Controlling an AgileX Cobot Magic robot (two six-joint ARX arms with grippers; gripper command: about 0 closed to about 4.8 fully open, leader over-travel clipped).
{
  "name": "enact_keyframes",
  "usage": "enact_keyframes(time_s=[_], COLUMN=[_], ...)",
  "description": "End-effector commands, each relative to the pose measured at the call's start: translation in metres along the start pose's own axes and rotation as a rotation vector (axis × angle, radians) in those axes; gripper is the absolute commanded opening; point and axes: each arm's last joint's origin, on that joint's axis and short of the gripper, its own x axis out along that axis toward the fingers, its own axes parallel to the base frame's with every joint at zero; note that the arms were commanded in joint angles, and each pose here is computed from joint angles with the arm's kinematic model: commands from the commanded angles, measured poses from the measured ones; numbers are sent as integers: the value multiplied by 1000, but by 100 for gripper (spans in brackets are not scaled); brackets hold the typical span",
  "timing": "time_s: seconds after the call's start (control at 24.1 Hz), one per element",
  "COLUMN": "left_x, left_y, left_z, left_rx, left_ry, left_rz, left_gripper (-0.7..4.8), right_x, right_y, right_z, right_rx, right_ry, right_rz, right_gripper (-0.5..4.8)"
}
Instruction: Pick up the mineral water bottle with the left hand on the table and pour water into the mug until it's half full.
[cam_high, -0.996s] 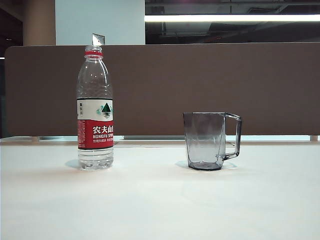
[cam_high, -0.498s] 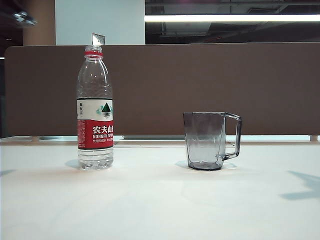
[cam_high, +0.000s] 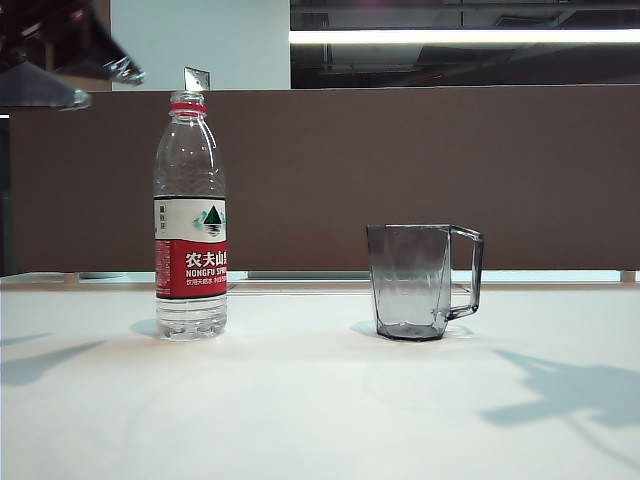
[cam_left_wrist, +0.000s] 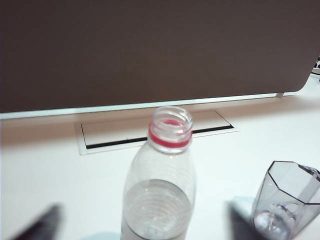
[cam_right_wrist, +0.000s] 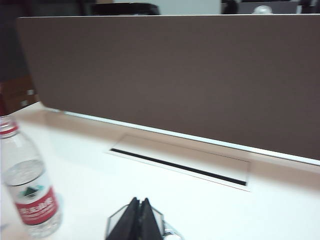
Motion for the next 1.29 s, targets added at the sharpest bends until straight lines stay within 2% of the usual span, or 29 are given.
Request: enact_keyframes(time_s=[0.04,0.33,0.75,1.04,1.29], left_x=[5,32,52,64,79], left_y=[0,4,7,-2,-4], left_z=[3,-17,-36,-51,-56], left_rx=[23,21,10,16,18], left_ry=[-35,-15,-5,-8,20], left_rz=[-5,-3,-7,-51,-61], left_gripper=[479,479,479,479,479], right_x=[0,0,0,-1,-2], right_y=[3,3,3,7,7], right_z=[3,3,0,-9,-16], right_rx=[0,0,-5,-14,-18], right_ry=[-20,-17,9,110,182], right_rz=[15,15,21,152,186], right_gripper=[-2,-2,-2,-2,-2])
